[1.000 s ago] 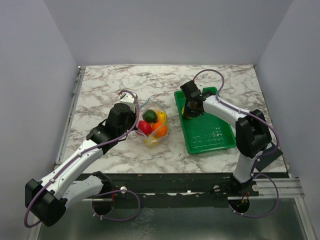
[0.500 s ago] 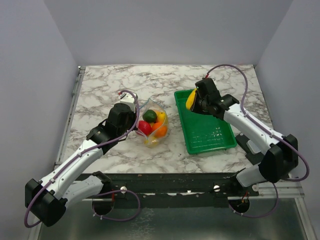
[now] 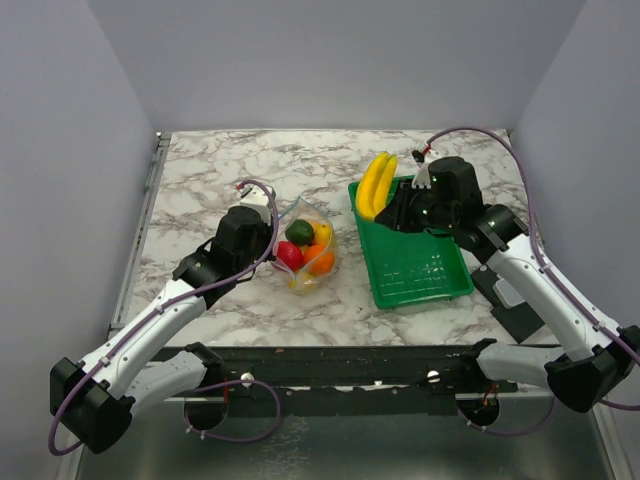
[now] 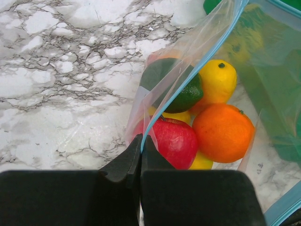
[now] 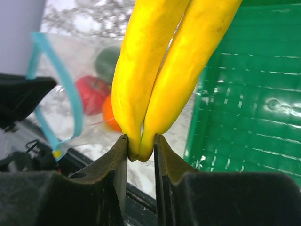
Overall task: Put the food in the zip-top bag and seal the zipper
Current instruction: Place the fake fruit in the zipper food storage bag.
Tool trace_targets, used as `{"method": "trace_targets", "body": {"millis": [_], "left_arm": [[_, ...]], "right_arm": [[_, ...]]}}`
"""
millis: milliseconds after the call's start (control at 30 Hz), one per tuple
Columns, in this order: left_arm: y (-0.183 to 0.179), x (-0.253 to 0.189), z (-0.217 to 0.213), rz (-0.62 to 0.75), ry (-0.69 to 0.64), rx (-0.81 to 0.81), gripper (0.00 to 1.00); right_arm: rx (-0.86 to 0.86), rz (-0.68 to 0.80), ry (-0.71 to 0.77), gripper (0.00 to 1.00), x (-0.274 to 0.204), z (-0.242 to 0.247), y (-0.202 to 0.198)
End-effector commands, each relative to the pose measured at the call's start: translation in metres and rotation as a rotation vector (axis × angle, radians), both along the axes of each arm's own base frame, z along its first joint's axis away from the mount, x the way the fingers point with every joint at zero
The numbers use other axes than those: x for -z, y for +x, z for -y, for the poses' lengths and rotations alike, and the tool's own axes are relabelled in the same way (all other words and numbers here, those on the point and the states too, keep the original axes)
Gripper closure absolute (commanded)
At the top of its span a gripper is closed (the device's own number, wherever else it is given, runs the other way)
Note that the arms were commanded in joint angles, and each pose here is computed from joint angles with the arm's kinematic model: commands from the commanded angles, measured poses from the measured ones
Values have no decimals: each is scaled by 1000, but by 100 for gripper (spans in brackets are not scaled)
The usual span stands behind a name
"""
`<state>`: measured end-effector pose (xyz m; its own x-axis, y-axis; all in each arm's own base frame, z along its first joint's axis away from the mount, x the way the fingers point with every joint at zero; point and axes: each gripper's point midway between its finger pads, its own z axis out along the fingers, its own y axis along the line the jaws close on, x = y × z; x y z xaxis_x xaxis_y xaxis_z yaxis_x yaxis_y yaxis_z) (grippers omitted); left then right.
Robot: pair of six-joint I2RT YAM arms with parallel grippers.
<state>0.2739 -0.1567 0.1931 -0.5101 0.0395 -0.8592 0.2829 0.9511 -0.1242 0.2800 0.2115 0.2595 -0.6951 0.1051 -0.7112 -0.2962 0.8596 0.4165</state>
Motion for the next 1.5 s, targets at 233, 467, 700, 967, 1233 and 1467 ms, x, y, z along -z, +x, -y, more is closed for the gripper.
{"method": "trace_targets", "body": {"millis": [233,467,700,967,1233,1467], "left_arm": [[2,0,0,5,-16,-8,100],[1,-1,1,5,-20,-2,100],[1,1,3,-2,-21,8,100],[1,1,3,-5,-20,9,100],[1,0,3,-2,-22,4,100],[1,-3,1,7,-29,-1,100]], "right_arm": [[-360,92,171,99,-62,-53,-54],[-442,98,159,99,-70,-84,-71],[-476,84,145,99,-67,-110,-82],[-518,24,111,99,-46,-120,-101],[-525,-47,94,99,-20,-124,-114],[-530,-111,83,99,-5,-133,-117]]}}
